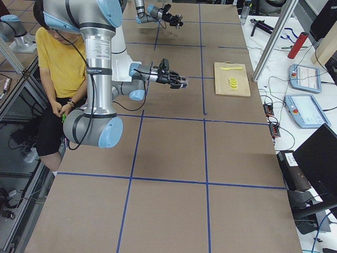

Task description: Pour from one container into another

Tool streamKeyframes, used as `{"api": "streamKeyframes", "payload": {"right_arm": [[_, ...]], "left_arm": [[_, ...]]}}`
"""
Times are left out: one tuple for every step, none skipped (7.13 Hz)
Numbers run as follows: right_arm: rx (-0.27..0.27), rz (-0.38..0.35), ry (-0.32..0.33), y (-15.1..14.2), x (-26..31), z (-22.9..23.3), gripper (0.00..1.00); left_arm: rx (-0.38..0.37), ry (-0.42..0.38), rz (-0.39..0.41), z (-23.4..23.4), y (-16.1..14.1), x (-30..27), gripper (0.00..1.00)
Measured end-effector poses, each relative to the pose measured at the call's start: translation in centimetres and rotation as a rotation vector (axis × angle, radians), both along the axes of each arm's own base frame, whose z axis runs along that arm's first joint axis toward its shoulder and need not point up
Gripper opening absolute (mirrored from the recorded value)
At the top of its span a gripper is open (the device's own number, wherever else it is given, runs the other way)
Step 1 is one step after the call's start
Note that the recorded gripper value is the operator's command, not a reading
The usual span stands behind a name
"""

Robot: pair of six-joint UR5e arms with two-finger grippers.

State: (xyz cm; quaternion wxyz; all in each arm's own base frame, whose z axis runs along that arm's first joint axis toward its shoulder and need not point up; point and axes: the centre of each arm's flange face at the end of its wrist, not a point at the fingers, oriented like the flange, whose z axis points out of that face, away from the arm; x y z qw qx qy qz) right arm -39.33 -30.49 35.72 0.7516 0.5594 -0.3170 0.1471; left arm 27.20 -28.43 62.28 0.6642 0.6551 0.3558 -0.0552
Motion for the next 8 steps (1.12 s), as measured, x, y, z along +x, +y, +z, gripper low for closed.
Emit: {"api": "streamKeyframes", "payload": {"right_arm": [[-0.001, 0.0, 0.004, 0.0, -0.1, 0.2, 0.0], [-0.002, 0.0, 0.01, 0.0, -0.2, 0.5, 0.0], [-0.003, 0.0, 0.013, -0.1, -0.3, 0.6, 0.0], [-0.003, 0.0, 0.015, -0.1, -0.4, 0.7, 0.0], [-0.003, 0.0, 0.015, -0.1, -0.4, 0.7, 0.0], [-0.003, -0.001, 0.014, 0.0, -0.4, 0.7, 0.0], [-0.003, -0.001, 0.014, 0.0, -0.4, 0.7, 0.0], [-0.003, -0.001, 0.015, 0.0, -0.4, 0.7, 0.0]], "left_arm": [[0.001, -0.003, 0.006, 0.1, -0.3, 0.1, 0.0], [0.004, -0.004, 0.027, -0.1, -0.7, 0.6, 0.0], [0.007, -0.01, 0.049, -0.2, -1.1, 1.1, 0.0], [0.003, -0.018, 0.064, 0.2, -1.2, 1.4, 0.0], [-0.007, -0.02, 0.073, 0.7, -1.3, 1.7, 0.0], [-0.018, -0.013, 0.078, 0.9, -1.4, 2.0, 0.0], [-0.025, -0.008, 0.08, 1.1, -1.4, 2.1, 0.0], [-0.029, -0.005, 0.082, 1.1, -1.4, 2.2, 0.0]]}}
